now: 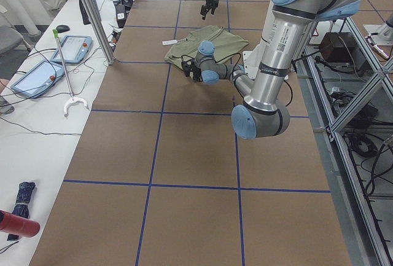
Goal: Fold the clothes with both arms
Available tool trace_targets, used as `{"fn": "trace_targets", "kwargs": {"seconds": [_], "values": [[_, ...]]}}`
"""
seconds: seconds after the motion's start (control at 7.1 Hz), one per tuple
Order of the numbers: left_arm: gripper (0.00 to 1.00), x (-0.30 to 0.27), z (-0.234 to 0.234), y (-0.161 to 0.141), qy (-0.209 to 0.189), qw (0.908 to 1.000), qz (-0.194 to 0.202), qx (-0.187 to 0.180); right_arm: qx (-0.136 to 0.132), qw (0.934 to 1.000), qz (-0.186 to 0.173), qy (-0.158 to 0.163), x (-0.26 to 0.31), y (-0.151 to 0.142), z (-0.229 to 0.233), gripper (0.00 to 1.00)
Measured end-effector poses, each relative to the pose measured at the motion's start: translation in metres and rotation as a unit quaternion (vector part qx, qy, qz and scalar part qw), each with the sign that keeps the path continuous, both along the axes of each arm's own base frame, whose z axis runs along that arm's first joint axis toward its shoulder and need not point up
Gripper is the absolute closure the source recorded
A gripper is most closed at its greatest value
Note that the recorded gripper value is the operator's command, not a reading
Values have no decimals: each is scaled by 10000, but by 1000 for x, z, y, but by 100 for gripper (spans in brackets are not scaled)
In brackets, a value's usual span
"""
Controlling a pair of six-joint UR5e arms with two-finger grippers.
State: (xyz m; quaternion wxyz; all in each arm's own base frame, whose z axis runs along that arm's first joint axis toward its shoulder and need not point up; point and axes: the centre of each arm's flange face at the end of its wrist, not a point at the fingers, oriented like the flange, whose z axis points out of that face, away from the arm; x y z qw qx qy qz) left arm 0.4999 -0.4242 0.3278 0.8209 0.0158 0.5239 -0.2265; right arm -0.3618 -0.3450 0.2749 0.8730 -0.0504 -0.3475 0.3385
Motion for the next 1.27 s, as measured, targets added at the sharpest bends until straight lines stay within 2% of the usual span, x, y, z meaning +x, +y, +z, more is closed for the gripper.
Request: {"fn": "trace_targets", "kwargs": {"seconds": [0.28, 0.42, 0.7, 0.85, 0.99, 1.27], "values": [[100, -33, 6, -85, -439, 9970, -311, 549, -2, 10000, 8, -7, 0, 0, -1, 0], [100, -38, -2, -139, -576, 9947, -524, 669, 0, 10000, 17, -16, 1, -1, -1, 0], [100, -30, -27, -244, -509, 9906, -890, 906, 3, 10000, 18, -6, 0, -2, -1, 0], [100, -21, -31, -277, -432, 9891, -983, 1010, 6, 10000, 10, -2, -3, -3, -1, 0], [100, -15, -32, -295, -399, 9882, -1022, 1071, 16, 10000, 7, -17, -7, -4, -4, 0], [100, -11, -38, -311, -368, 9869, -1066, 1156, 39, 10000, 17, -59, -22, -11, -13, 0]]}}
